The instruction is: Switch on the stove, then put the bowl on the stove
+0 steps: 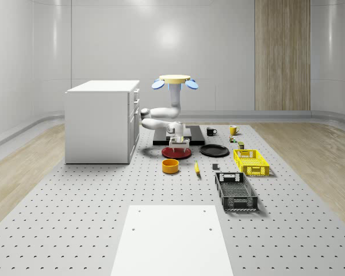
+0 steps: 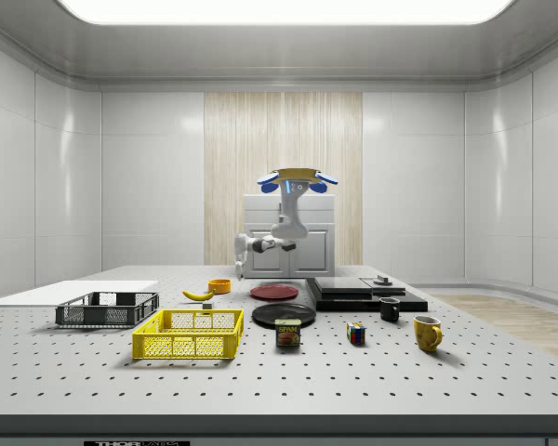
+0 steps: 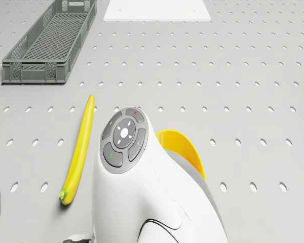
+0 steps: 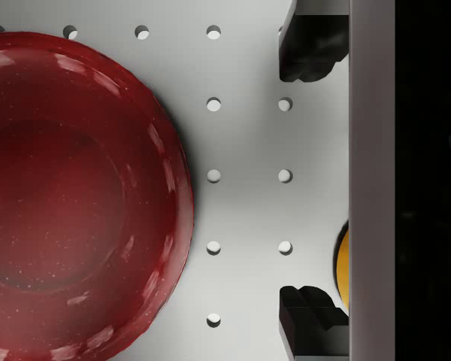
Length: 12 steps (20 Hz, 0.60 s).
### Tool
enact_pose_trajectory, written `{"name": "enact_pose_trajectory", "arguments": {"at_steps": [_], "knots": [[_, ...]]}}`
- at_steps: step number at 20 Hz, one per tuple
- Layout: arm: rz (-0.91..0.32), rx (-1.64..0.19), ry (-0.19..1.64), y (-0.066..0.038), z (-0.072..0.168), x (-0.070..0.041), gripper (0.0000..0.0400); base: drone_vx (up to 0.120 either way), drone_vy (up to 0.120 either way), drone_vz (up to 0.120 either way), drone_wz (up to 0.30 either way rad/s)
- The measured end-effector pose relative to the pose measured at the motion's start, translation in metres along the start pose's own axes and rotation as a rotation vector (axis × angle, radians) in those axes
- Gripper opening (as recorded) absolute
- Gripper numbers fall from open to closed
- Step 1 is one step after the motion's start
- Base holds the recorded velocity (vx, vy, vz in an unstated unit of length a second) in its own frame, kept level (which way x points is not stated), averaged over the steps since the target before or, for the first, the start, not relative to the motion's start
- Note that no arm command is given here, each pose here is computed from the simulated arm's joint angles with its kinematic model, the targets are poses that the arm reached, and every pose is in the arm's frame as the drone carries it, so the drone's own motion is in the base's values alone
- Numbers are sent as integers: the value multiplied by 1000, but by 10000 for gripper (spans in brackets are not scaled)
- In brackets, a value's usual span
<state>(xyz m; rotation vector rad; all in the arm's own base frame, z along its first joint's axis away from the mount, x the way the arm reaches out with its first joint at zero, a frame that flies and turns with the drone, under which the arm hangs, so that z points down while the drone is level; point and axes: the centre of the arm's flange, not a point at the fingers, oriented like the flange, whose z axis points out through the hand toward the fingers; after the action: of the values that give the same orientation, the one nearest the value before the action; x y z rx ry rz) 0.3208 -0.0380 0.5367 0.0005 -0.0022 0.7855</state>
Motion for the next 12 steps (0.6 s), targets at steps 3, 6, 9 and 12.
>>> {"name": "enact_pose_trajectory", "arguments": {"at_steps": [3,6,9,12], "knots": [[0,0,0,0,0,0,400,120,0,0,0],[0,0,0,0,0,0,400,120,0,0,0],[0,0,0,0,0,0,400,120,0,0,0],[0,0,0,0,0,0,400,120,0,0,0]]}}
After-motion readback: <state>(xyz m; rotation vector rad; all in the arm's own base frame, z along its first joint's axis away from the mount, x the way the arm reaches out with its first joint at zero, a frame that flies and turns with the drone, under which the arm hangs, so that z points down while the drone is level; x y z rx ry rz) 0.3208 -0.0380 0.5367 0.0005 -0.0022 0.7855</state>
